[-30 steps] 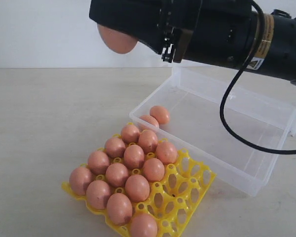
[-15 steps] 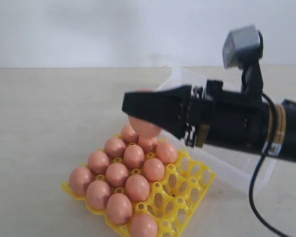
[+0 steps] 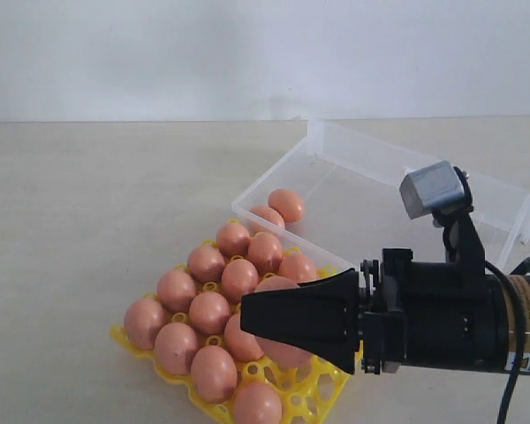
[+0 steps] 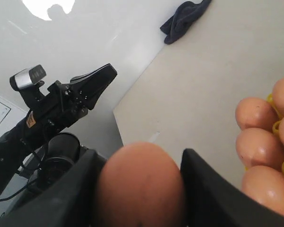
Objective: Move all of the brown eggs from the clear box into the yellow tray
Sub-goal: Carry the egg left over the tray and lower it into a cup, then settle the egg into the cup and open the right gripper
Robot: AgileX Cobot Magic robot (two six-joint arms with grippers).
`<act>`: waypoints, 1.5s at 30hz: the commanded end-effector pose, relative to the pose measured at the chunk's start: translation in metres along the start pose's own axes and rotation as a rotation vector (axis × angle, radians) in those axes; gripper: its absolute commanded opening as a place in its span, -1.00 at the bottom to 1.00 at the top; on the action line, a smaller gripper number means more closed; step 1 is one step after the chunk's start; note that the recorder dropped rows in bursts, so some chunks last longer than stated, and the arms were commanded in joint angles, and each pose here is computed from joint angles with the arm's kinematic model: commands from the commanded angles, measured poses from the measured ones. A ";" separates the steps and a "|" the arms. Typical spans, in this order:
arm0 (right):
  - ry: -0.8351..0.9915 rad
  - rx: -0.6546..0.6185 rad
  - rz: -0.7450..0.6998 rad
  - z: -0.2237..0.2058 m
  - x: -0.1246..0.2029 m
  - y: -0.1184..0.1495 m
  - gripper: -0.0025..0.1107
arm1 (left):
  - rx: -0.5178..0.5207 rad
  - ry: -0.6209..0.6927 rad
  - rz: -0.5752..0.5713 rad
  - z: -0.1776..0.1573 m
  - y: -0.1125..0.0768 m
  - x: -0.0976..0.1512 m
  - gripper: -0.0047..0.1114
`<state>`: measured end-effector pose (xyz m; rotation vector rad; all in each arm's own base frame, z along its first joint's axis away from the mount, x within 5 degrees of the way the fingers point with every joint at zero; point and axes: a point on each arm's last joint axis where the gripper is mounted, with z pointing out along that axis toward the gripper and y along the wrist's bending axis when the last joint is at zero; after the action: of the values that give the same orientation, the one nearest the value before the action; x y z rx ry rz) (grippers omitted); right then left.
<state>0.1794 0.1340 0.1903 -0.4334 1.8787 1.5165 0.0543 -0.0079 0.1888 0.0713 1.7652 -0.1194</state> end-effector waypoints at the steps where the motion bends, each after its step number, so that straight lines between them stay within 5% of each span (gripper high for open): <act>1: 0.001 -0.017 -0.041 0.000 0.000 0.002 -0.96 | 0.004 -0.004 0.003 0.000 0.000 0.001 -0.85; 6: 0.025 -0.019 -0.092 0.000 0.002 0.002 -0.96 | 0.004 -0.004 0.003 0.000 0.000 0.001 -0.85; 11: 0.186 0.146 -0.203 -0.003 0.015 -0.014 -0.96 | 0.004 -0.002 0.003 0.000 0.000 0.001 -0.85; 18: 0.084 0.193 -0.350 -0.002 0.004 -0.018 -0.96 | 0.004 -0.002 0.003 0.000 0.000 0.001 -0.85; 31: 0.138 0.137 -0.368 0.052 0.003 -0.034 -0.96 | 0.004 -0.004 0.003 0.000 0.000 0.001 -0.85; 45: 0.261 0.318 -0.389 0.049 0.015 -0.060 -0.96 | 0.004 -0.002 0.003 0.000 0.000 0.001 -0.85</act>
<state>0.2191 0.1681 0.1346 -0.8228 2.0192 0.9584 0.0543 -0.0079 0.1888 0.0713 1.7652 -0.1194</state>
